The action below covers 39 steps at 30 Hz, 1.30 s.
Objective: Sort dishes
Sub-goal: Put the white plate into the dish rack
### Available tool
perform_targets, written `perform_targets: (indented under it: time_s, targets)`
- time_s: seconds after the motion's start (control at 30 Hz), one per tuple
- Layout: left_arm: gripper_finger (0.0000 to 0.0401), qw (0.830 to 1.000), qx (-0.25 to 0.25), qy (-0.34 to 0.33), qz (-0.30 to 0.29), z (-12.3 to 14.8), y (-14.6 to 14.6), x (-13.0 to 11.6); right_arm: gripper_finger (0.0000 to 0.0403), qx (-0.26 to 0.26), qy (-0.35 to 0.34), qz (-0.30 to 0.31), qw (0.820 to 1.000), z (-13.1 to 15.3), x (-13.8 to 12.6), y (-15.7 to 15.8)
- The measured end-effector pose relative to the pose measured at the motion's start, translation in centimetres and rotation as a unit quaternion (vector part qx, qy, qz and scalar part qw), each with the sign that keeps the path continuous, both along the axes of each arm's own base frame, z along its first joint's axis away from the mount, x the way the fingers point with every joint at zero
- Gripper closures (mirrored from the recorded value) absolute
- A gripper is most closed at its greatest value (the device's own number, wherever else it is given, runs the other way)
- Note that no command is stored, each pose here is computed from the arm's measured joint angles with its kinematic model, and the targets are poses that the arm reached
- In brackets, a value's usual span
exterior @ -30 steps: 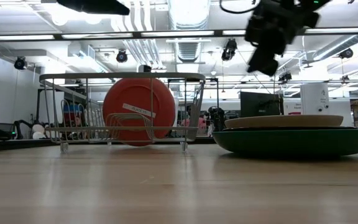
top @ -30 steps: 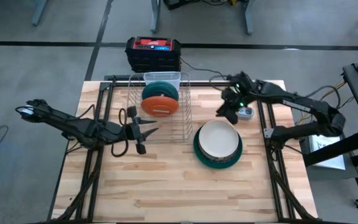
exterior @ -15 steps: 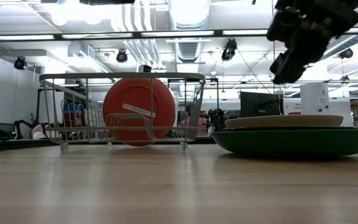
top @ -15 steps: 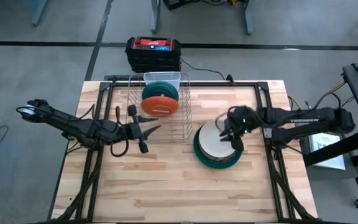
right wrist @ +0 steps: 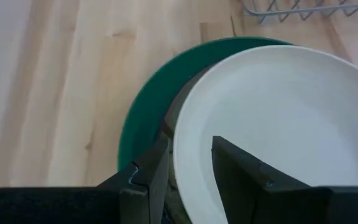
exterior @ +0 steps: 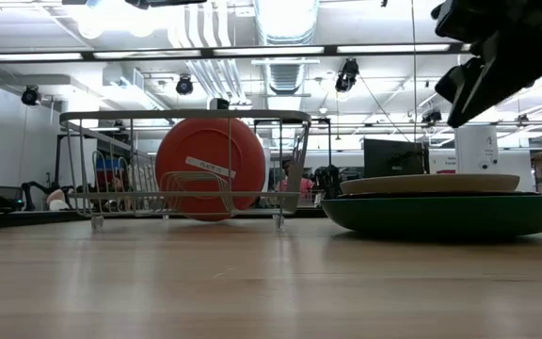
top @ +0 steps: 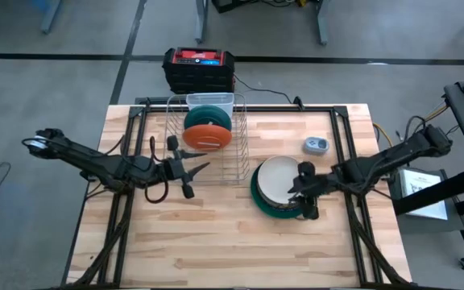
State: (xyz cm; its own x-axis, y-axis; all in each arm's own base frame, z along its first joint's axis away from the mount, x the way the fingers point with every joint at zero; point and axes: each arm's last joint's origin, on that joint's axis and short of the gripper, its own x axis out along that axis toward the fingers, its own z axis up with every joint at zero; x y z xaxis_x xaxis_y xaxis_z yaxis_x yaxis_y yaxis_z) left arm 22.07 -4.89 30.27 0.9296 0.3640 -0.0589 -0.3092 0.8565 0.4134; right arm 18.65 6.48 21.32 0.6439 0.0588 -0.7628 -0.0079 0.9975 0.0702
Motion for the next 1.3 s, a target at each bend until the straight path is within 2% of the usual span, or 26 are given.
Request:
perform_targets:
  time_s: [0.17,0.6,0.8,1.0,1.17,1.3]
  targets:
    - [0.0284,1.000,-0.015,-0.006,0.001,-0.2,-0.1,0.4,0.0291,-0.048,0.026,0.009,0.998,-1.5,0.3,1.5]
    - [0.0284,0.999,-0.039,-0.028,-0.002,-0.9,-0.6,1.9,0.0284,-0.093,0.112,-0.001,0.989,-5.0,1.3,2.1]
    - [0.0284,0.998,-0.041,-0.036,-0.002,-1.2,-0.8,2.5,0.0319,-0.095,0.111,0.002,0.989,-4.9,1.2,2.1]
    - [0.0284,0.998,-0.042,-0.040,-0.003,-1.4,-0.9,2.8,0.0391,-0.107,0.111,0.024,0.988,-4.7,1.1,2.0]
    - [0.0284,0.998,-0.046,-0.052,-0.004,-1.1,-0.9,2.7,0.0397,-0.106,0.113,0.033,0.987,-4.1,0.7,1.9]
    - [0.0284,0.997,-0.041,-0.059,-0.005,-0.8,-0.9,2.5,0.0400,-0.104,0.113,0.031,0.988,-1.9,0.1,1.6]
